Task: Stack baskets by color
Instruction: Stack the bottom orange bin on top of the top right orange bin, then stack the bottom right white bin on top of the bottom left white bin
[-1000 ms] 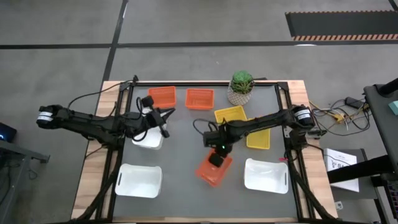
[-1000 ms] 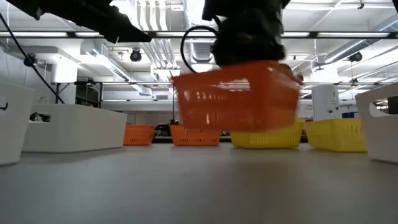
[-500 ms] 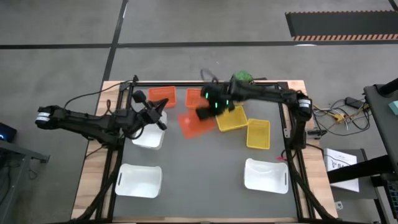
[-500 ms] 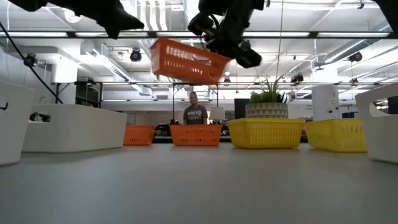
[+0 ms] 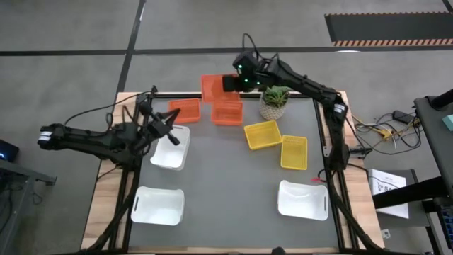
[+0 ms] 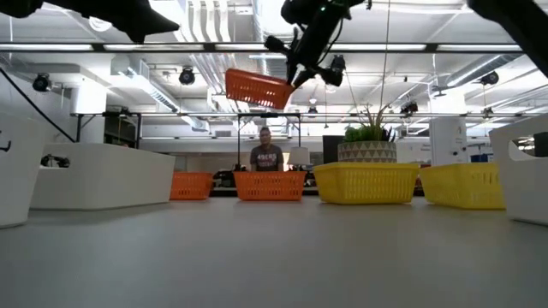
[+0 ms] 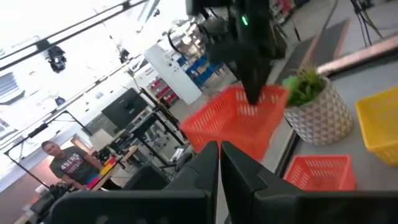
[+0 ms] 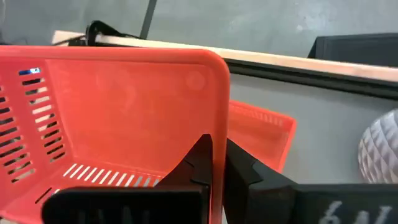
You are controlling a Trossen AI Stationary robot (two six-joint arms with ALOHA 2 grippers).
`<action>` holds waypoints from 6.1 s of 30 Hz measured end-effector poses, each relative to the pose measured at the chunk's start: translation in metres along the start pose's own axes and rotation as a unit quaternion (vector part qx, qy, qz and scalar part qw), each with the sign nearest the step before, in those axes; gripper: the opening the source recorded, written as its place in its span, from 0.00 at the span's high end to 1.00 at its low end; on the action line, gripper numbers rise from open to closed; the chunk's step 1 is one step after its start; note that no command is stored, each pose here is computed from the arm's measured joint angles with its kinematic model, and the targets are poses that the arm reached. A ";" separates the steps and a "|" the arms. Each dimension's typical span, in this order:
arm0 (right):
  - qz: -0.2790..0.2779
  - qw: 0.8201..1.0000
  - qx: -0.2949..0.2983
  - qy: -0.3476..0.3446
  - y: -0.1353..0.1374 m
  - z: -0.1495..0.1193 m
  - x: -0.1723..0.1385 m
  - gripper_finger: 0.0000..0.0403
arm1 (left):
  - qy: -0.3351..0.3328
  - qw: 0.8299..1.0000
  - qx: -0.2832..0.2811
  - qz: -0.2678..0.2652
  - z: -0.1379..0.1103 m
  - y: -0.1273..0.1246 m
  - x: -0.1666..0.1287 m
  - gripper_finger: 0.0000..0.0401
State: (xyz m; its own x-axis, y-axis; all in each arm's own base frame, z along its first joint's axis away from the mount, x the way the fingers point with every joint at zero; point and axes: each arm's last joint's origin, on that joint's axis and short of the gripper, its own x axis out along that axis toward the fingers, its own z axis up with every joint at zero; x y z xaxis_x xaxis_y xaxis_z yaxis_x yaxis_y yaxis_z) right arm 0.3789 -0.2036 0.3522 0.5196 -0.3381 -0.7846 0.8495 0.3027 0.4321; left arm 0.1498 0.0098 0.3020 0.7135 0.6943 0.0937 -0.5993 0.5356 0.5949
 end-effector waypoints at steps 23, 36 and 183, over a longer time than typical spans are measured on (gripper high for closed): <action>-0.103 0.990 -0.029 0.093 -0.017 -0.013 0.101 0.98 | 0.006 1.000 0.008 -0.005 -0.008 -0.005 -0.002 1.00; -0.112 0.988 -0.029 0.102 -0.018 -0.015 0.097 0.98 | 0.006 1.000 0.008 -0.006 -0.008 -0.005 -0.002 1.00; 0.420 0.696 -0.513 -0.276 -0.099 -0.285 -0.074 0.98 | -0.028 0.937 -0.276 -0.211 0.001 -0.121 0.051 1.00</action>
State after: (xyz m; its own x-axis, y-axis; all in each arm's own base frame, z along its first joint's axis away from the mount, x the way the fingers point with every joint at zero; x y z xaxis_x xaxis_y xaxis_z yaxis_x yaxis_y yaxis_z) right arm 0.2307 0.0451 0.2407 0.9900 0.1370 -0.0336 -0.1403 0.9813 -0.1319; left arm 0.2584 -0.0199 0.2354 0.9383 0.3458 -0.0055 -0.3441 0.9349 0.0868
